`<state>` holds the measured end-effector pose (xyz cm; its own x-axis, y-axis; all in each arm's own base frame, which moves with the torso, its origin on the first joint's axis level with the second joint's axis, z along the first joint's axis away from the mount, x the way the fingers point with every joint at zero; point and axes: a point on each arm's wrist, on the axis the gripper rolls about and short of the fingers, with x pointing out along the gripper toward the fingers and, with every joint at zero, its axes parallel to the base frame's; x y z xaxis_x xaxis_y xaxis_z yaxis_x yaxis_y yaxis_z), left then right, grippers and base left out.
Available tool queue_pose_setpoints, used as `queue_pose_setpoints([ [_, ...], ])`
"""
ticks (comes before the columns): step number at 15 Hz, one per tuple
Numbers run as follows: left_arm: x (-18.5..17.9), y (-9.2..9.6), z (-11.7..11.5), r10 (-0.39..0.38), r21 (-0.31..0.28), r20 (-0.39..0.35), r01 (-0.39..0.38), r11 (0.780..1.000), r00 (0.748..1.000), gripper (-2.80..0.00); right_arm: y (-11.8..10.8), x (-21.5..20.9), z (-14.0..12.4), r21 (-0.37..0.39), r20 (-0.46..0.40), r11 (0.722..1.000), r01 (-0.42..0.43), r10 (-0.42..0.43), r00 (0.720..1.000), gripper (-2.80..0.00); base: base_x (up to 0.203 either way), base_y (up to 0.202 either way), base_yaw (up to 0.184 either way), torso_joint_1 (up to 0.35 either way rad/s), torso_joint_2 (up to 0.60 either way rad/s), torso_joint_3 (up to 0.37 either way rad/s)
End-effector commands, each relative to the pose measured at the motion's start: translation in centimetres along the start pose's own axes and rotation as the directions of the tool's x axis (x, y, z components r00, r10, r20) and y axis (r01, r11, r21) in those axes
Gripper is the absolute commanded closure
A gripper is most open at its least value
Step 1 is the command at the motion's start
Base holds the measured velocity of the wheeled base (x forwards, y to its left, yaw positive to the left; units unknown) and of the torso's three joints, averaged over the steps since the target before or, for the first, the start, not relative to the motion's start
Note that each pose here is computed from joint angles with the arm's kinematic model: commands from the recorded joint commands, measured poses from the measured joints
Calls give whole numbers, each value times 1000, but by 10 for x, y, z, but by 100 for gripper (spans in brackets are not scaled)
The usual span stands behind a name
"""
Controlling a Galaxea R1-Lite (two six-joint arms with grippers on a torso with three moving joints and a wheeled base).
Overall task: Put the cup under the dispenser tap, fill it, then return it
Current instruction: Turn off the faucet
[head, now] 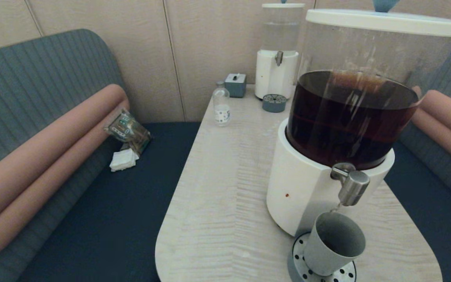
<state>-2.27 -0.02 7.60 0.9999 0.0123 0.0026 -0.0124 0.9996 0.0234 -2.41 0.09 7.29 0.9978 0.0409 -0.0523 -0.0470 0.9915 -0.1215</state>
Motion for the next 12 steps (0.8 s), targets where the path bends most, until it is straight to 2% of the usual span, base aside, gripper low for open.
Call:
queue_pose_setpoints([
  [1, 0, 0, 0, 0, 0, 0, 0, 1000, 1000, 0, 0, 0, -1, 1, 2, 1000, -1, 1, 1000, 0, 0, 0, 0, 0, 0, 0],
  [9, 0, 0, 0, 3, 1, 0, -3, 1000, 1000, 0, 0, 0, -1, 4, 4, 1000, -3, 3, 1000, 0, 0, 0, 0, 0, 0, 0],
  [11, -4, 0, 12, 0, -3, 40, 0, 1000, 999, 0, 0, 0, -1, 4, 2, 1000, -2, 2, 1000, 0, 0, 0, 0, 0, 0, 0],
  [12, -9, 0, 28, -8, -2, 80, 8, 1000, 997, 0, 0, 0, -1, 4, 2, 1000, -2, 2, 1000, 0, 0, 0, 0, 0, 0, 0],
])
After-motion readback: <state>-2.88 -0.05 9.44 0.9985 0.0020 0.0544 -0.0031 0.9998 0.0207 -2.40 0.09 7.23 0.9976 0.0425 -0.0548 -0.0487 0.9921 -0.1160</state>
